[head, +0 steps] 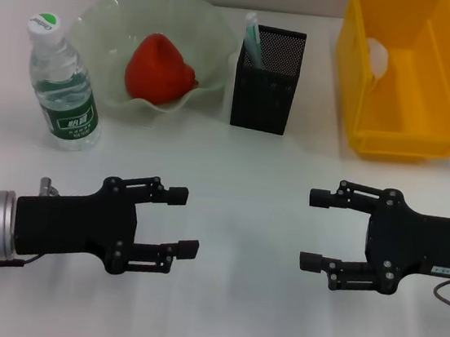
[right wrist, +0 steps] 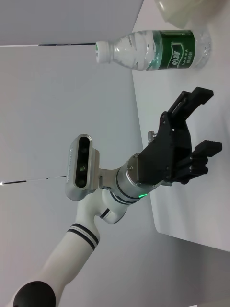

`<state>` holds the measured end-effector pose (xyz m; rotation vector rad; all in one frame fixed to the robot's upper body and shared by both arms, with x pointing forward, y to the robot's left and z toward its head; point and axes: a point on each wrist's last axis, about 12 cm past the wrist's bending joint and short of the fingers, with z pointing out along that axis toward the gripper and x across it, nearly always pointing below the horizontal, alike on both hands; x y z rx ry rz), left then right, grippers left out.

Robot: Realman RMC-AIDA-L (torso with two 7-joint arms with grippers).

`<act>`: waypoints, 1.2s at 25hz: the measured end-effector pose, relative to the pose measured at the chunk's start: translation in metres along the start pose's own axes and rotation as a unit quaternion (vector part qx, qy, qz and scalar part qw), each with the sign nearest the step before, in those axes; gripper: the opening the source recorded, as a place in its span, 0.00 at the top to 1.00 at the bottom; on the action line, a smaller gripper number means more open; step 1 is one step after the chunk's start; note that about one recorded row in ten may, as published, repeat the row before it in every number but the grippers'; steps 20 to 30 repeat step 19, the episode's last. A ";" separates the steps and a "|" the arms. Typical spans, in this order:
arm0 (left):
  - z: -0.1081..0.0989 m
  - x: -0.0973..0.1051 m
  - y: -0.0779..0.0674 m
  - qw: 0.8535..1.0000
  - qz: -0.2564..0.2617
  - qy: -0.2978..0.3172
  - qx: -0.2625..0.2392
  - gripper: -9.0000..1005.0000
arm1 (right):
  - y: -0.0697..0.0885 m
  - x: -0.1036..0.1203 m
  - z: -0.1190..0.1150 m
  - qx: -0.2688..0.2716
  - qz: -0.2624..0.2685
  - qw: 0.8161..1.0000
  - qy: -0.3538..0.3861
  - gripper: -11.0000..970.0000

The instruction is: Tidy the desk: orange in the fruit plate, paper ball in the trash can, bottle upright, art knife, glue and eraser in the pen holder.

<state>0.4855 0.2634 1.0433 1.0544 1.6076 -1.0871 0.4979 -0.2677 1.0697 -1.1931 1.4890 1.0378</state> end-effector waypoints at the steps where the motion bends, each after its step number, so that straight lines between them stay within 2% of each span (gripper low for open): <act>1: -0.001 0.000 0.000 1.000 0.000 -0.001 -0.001 0.23 | 0.000 0.000 0.000 0.000 0.000 1.000 0.000 0.15; 30: 0.000 -0.003 0.001 1.000 0.004 0.000 0.005 0.23 | 0.000 -0.001 0.001 -0.004 0.002 1.000 -0.002 0.15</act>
